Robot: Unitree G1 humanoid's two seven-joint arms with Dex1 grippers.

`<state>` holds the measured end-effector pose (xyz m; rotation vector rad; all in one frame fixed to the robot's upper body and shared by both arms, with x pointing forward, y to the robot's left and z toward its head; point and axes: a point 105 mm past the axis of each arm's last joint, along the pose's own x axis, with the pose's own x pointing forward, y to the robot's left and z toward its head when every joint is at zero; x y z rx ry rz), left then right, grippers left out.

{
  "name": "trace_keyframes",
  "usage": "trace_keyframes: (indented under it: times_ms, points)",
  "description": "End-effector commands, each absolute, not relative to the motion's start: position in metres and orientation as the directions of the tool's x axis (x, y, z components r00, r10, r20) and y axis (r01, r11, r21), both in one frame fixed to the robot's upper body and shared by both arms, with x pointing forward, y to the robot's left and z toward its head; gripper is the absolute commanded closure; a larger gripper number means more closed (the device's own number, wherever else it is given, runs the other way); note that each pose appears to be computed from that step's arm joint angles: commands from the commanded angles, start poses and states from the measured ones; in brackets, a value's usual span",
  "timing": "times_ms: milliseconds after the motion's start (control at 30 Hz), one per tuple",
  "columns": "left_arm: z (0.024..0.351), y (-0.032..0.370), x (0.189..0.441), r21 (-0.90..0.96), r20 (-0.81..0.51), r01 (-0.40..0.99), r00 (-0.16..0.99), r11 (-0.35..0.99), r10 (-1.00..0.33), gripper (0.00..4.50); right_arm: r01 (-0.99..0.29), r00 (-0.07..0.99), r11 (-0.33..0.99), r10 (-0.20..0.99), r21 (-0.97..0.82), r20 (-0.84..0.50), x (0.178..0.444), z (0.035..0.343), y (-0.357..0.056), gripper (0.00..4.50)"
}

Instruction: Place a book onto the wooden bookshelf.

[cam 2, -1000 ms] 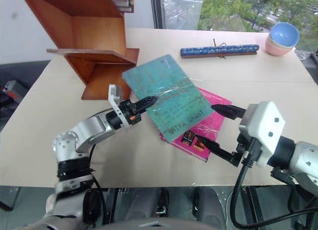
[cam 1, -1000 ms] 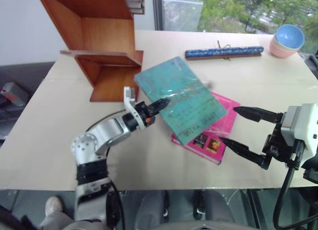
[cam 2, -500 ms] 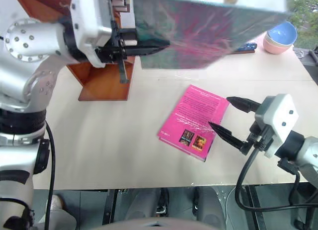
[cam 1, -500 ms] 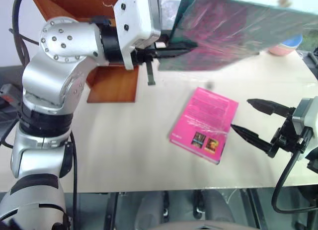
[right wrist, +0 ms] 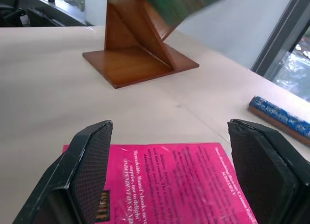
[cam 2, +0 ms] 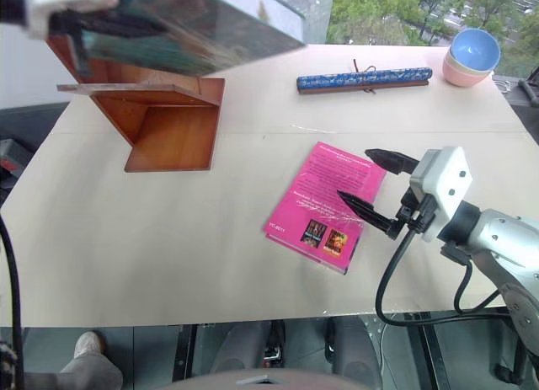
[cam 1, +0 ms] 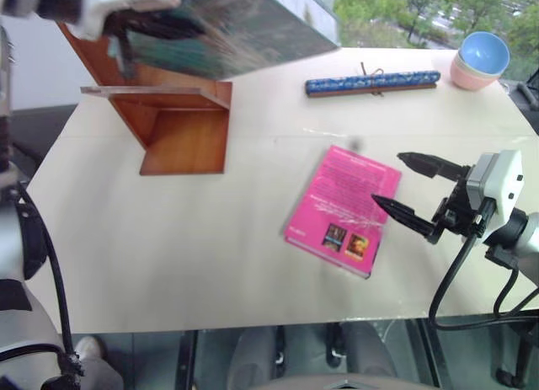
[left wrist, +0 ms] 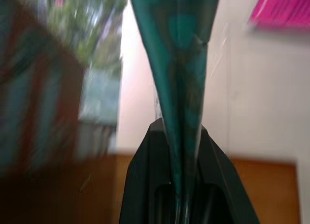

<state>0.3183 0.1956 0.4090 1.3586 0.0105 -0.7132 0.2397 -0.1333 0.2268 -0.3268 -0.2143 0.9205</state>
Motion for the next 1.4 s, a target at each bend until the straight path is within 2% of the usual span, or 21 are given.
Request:
trace_keyframes:
  times_ms: [33, 233, 300, 467, 667, 1000, 1133, 1200, 1233, 1267, 1333, 1400]
  points:
    - [0.423, 0.223, 0.317, 0.900, -0.416, 0.436, 0.859, 0.004, -0.298, 4.43, -0.736, 0.558, 0.539, 0.826, -0.410, 0.083, 0.240, 0.235, -0.130, 0.62]
    - [0.392, 0.271, 0.325, 0.842, -0.538, 0.538, 0.843, 0.037, -0.001, 4.43, -0.734, 0.539, 0.522, 0.837, -0.434, 0.094, 0.244, 0.237, -0.125, 0.62]
    - [0.381, 0.274, 0.328, 0.835, -0.548, 0.545, 0.835, 0.076, 0.044, 4.43, -0.727, 0.536, 0.523, 0.837, -0.446, 0.107, 0.246, 0.241, -0.123, 0.62]
    - [0.357, 0.266, 0.330, 0.793, -0.605, 0.601, 0.797, 0.101, 0.003, 4.43, -0.690, 0.547, 0.554, 0.821, -0.465, 0.165, 0.253, 0.256, -0.121, 0.62]
    - [0.335, 0.260, 0.325, 0.761, -0.633, 0.632, 0.772, 0.145, -0.045, 4.43, -0.699, 0.486, 0.547, 0.836, -0.460, 0.254, 0.244, 0.282, -0.112, 0.62]
    - [0.322, 0.252, 0.338, 0.768, -0.597, 0.600, 0.797, 0.223, -0.091, 4.43, -0.729, 0.429, 0.538, 0.841, -0.423, 0.330, 0.233, 0.299, -0.106, 0.62]
    - [0.323, 0.247, 0.340, 0.771, -0.574, 0.585, 0.809, 0.252, -0.122, 3.05, -0.751, 0.395, 0.516, 0.851, -0.411, 0.347, 0.229, 0.302, -0.098, 0.62]
    - [0.325, 0.246, 0.342, 0.775, -0.560, 0.572, 0.819, 0.270, -0.129, 1.98, -0.767, 0.361, 0.498, 0.856, -0.405, 0.370, 0.226, 0.306, -0.093, 0.62]
    - [0.325, 0.245, 0.342, 0.773, -0.558, 0.571, 0.819, 0.277, -0.133, 1.61, -0.773, 0.349, 0.492, 0.857, -0.400, 0.380, 0.225, 0.308, -0.092, 0.62]
    - [0.326, 0.245, 0.342, 0.774, -0.548, 0.563, 0.825, 0.291, -0.139, 0.98, -0.776, 0.338, 0.489, 0.856, -0.399, 0.391, 0.225, 0.311, -0.090, 0.62]
    - [0.329, 0.245, 0.342, 0.778, -0.529, 0.547, 0.836, 0.309, -0.148, 0.11, -0.778, 0.327, 0.486, 0.855, -0.398, 0.404, 0.226, 0.315, -0.089, 0.62]
    - [0.330, 0.245, 0.337, 0.769, -0.530, 0.553, 0.832, 0.321, -0.165, 0.02, -0.785, 0.313, 0.476, 0.857, -0.397, 0.409, 0.225, 0.317, -0.089, 0.62]
